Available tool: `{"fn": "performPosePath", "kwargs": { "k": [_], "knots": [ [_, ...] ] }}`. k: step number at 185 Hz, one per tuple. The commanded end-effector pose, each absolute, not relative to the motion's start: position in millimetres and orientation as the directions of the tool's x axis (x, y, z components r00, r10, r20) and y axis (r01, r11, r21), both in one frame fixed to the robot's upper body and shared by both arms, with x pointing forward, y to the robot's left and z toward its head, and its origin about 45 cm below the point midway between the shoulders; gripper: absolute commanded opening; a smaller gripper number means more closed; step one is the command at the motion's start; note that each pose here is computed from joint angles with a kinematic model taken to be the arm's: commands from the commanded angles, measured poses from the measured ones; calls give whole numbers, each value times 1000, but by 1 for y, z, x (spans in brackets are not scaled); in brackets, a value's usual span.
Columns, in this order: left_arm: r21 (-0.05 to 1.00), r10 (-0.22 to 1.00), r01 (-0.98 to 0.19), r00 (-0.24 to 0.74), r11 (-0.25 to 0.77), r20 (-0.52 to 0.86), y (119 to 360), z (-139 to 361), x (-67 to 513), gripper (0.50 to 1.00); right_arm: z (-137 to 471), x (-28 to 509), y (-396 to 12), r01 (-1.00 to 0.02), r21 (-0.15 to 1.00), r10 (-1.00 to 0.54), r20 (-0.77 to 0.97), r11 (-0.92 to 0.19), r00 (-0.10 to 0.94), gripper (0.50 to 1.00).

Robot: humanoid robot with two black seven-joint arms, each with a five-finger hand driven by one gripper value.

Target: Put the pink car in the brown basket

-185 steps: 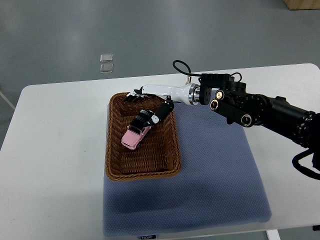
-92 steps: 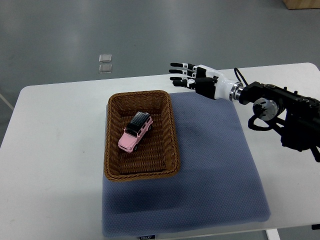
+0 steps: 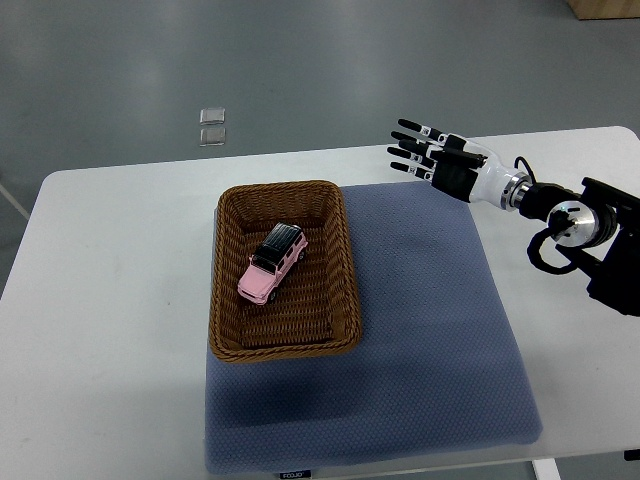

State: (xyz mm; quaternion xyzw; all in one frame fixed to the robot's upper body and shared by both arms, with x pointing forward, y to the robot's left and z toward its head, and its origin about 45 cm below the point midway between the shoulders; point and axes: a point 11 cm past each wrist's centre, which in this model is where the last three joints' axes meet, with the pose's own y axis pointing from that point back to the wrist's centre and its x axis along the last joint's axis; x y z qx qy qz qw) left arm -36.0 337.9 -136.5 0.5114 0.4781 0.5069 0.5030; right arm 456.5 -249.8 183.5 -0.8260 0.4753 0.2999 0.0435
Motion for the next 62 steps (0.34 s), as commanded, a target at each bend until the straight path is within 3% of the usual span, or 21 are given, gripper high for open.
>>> {"fn": "performPosePath", "kwargs": {
  "k": [1,62],
  "knots": [
    [999,999,-21,29,-36,37,338,-136,-36,1000,172,450,-253,-810,237,-766,-540,-537,349,917],
    [999,999,-21,29,-36,37,338,-136,-36,1000,170,447,-260,-812,231,-763,-545,-535,348,919]
  ]
}}
